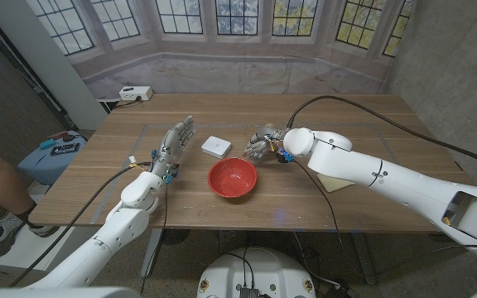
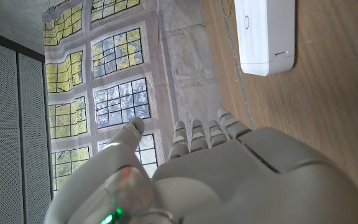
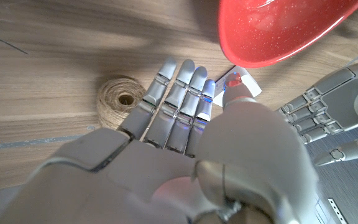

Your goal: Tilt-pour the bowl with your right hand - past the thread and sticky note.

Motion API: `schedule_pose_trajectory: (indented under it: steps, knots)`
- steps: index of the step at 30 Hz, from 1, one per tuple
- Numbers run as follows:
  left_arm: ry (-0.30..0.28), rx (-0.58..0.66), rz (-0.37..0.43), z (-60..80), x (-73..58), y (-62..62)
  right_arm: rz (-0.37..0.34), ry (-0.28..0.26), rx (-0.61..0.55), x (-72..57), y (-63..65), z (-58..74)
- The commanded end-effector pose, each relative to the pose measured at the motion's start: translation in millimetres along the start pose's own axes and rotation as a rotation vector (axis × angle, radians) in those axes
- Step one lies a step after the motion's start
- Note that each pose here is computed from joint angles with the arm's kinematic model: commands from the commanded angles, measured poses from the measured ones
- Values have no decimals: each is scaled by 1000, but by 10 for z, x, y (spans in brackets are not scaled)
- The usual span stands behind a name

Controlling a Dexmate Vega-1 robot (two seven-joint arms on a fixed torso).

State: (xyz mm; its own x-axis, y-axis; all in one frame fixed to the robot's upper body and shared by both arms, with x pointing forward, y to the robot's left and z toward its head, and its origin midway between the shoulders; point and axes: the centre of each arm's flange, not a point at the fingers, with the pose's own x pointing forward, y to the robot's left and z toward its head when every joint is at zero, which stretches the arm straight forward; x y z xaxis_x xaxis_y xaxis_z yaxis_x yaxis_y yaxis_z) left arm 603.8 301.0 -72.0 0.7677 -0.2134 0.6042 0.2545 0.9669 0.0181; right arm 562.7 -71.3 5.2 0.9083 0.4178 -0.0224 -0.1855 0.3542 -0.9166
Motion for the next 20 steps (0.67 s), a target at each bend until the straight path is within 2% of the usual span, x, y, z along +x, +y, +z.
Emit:
schedule_pose_trajectory:
  steps: [1, 20]
  knots:
    - [2, 8, -14, 47, 125, -43, -40, -31, 70, -24, -150, -70]
    - [16, 0, -19, 68, 190, -78, -83, -74, 174, -56, -269, -109]
